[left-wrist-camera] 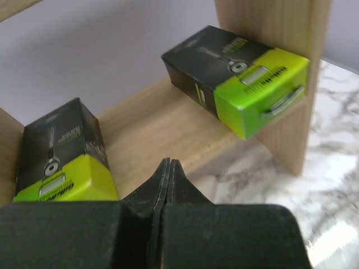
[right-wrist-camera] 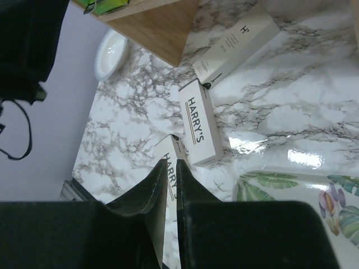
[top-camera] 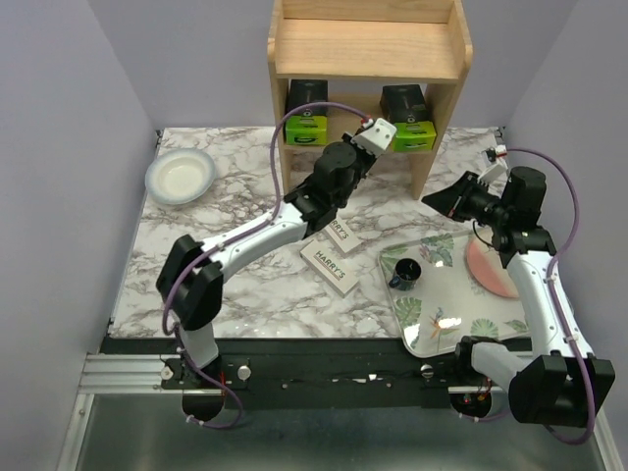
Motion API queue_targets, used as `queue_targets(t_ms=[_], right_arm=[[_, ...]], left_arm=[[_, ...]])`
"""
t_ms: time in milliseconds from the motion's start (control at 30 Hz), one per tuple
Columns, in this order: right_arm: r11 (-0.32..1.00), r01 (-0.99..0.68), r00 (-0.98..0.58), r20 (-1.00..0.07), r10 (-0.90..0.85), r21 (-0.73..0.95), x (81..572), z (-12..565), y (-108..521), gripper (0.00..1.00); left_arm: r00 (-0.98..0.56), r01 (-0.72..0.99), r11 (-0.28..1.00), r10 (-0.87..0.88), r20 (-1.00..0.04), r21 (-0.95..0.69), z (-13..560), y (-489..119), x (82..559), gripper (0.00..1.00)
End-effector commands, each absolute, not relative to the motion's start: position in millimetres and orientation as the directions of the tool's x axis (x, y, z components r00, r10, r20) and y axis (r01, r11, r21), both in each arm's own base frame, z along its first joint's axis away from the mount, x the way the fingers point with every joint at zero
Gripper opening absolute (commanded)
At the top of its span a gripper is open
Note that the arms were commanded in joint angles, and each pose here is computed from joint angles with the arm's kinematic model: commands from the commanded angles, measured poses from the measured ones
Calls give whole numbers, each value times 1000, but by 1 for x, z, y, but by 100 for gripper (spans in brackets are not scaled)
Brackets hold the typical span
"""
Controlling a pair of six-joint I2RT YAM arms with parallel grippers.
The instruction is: Place and organize the shaving razors onto the shelf
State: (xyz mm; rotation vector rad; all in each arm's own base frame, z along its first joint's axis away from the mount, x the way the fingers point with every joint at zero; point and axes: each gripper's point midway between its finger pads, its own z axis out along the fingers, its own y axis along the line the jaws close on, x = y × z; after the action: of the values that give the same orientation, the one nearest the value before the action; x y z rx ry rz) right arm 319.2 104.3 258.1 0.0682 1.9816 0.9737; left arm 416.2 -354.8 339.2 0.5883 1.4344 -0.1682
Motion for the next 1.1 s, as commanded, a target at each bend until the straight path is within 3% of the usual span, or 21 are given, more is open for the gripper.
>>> queue_targets(t_ms=[0, 233, 467, 633, 700, 733, 900, 1067], right_arm=[[738, -273, -591, -713, 377, 617, 315, 243, 93, 19], [734, -274, -602, -707, 372, 621, 309, 237, 94, 19], [729, -246, -629, -677, 381, 638, 299, 223, 94, 19], [742, -228, -624, -679, 386, 631, 299, 217, 88, 19], [743, -214, -617, -677, 400, 634, 302, 216, 84, 19], [743, -211, -615, -677, 403, 635, 303, 216, 83, 19], [743, -183, -610, -667, 428, 644, 308, 214, 75, 19], [736, -170, -607, -658, 446, 656, 312, 215, 70, 19]], left_arm=[[231, 276, 928, 188, -955, 249, 361, -362, 457, 0], [195, 233, 961, 105, -975, 150, 331, -388, 503, 0], [186, 381, 923, -17, -982, 56, 317, -431, 553, 0], [179, 538, 840, -35, -983, 68, 309, -462, 553, 0], [145, 573, 819, -66, -987, 30, 306, -468, 553, 9], [138, 611, 791, -61, -989, 36, 303, -475, 548, 18], [105, 667, 745, -82, -991, 9, 295, -487, 543, 38], [128, 560, 829, -89, -988, -2, 312, -463, 552, 40]])
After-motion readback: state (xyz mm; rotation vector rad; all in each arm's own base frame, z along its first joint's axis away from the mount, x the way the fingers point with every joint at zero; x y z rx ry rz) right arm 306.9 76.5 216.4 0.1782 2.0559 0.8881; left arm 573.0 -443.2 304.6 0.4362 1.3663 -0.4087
